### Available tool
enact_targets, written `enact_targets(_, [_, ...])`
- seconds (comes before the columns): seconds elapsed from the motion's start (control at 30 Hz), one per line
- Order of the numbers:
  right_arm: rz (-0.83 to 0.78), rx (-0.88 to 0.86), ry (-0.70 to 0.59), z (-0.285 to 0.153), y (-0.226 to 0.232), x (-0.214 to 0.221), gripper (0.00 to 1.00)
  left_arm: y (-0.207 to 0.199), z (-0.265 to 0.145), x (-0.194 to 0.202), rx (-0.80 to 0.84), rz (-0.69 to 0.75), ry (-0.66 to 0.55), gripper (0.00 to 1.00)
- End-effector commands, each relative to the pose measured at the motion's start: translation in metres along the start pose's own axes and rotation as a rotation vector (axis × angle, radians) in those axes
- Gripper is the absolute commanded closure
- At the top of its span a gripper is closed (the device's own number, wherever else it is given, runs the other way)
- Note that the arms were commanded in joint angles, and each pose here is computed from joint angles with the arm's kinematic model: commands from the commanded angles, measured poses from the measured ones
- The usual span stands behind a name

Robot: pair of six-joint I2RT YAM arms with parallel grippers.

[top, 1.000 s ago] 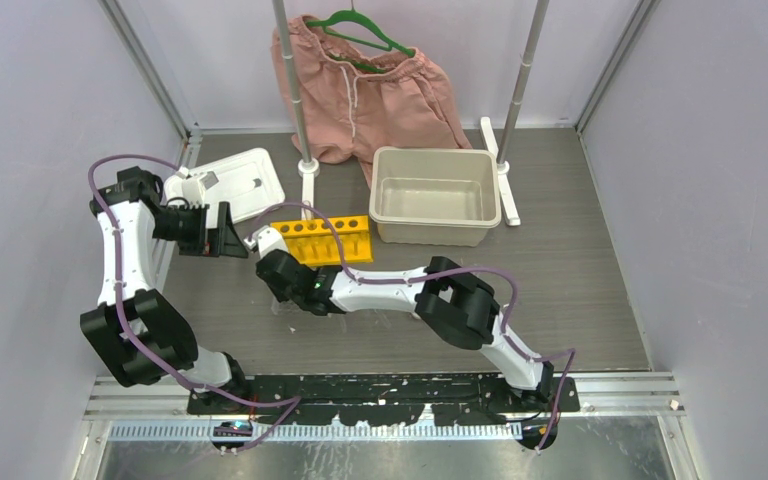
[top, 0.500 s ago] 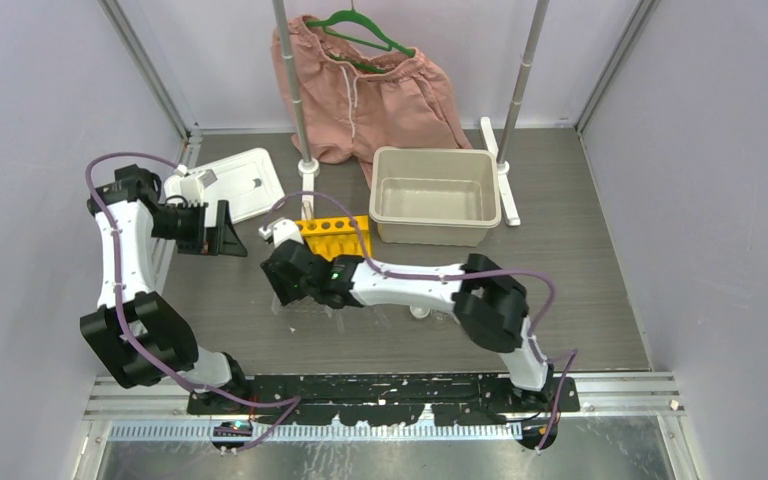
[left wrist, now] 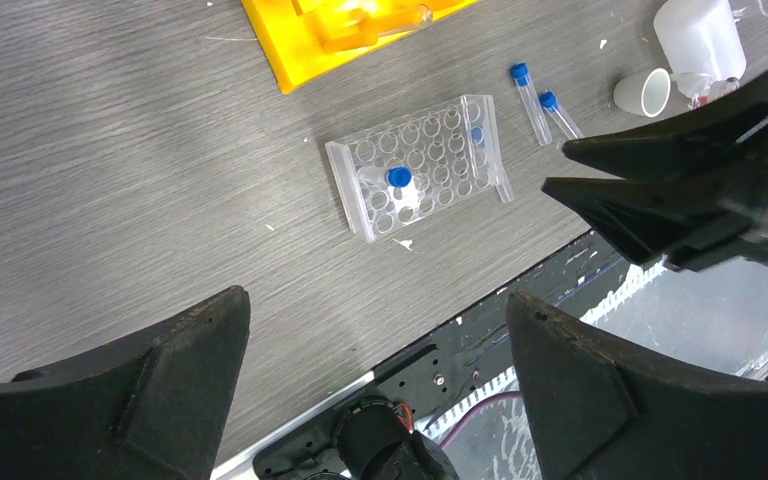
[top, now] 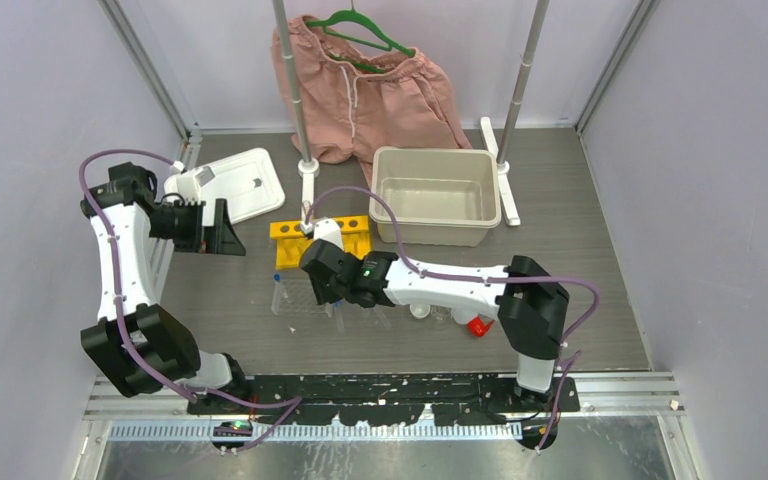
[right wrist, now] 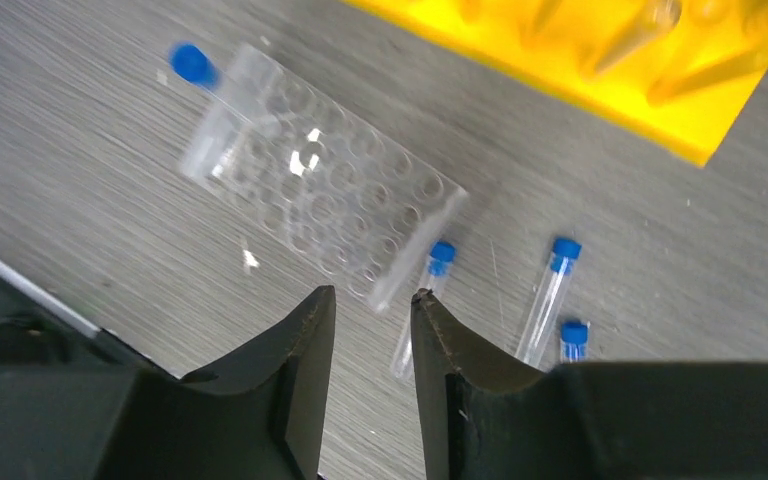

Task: Organize the chemistry lab equipment

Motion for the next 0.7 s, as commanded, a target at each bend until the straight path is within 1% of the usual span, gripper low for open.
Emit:
enact_targets(0.0, [0.034,0.05,0.043,0.006,-0.008,0.015,0.62,-0.011,-0.014,-0.006,-0.006,0.039,-0.041,0.0])
enact_targets(0.1, [0.027,0.076,0.062,0.011,-0.015,0.024,0.65,-0.012,-0.015,-0.006,-0.007,0.04,-0.043,0.0])
enact_targets(0.67, [-0.001,0.128,0.142,0.04,-0.031,0.056,0.67,-0.011,-0.015,-0.008,-0.002,0.041,-0.043,0.0])
Point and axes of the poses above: each gripper's point midway between its finger pads, its own z axis out along the fingers, its own y axis along the line the jaws close on, x = y × z, the point moved 7 cm from there along -z, back along the fingers, and after that the axes turned 9 degrees about z, right-handed, at the moved point
